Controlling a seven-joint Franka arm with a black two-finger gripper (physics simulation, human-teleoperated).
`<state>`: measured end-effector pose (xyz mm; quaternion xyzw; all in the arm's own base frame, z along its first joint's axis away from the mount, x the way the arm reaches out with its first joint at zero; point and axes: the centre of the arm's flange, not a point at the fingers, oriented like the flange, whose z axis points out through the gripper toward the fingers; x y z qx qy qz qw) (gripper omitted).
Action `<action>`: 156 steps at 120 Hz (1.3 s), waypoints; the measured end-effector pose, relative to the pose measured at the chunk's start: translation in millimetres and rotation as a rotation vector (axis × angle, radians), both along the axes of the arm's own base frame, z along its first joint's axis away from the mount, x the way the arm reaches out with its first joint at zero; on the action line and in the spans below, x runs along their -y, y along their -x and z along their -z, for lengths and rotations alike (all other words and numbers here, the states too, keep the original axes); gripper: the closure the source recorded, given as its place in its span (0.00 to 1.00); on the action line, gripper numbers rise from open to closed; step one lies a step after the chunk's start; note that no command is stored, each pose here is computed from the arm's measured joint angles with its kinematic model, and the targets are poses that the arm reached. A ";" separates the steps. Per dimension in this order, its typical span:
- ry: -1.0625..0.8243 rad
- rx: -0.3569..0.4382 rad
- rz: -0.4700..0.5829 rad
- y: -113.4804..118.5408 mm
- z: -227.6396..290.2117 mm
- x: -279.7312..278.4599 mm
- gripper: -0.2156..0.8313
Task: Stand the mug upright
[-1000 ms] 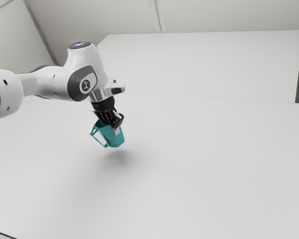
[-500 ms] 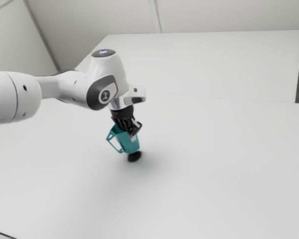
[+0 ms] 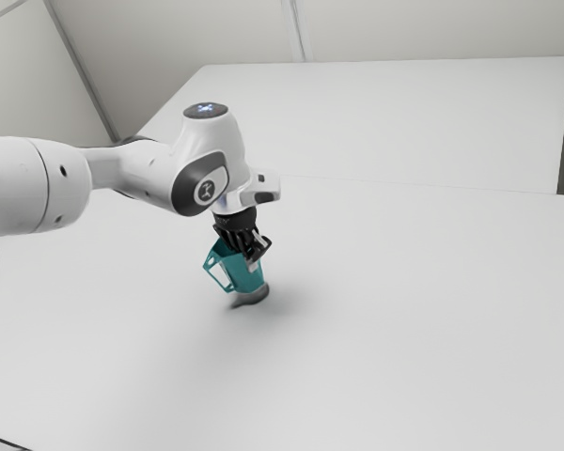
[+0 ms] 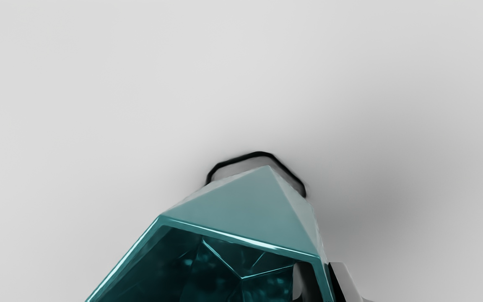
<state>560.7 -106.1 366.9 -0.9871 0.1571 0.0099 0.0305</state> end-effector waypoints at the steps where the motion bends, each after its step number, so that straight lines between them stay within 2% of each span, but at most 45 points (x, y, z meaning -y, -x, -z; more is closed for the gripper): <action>1: -0.001 0.000 0.000 0.0 0.1 0.0 0.95; 56: -0.025 -0.008 0.000 -2.4 12.7 0.9 0.95; 78: -0.028 -0.003 0.009 -3.2 13.2 0.7 0.57; 95: -0.028 -0.001 0.013 -3.4 12.9 1.1 0.39; 107: -0.024 0.011 0.018 -3.6 5.6 2.8 0.32; 119: -0.005 0.052 0.023 -1.8 -25.3 5.2 0.28; 133: 0.021 0.105 0.031 -5.6 -86.6 17.2 0.25; 156: 0.049 0.144 -0.004 -10.0 -183.0 22.2 0.22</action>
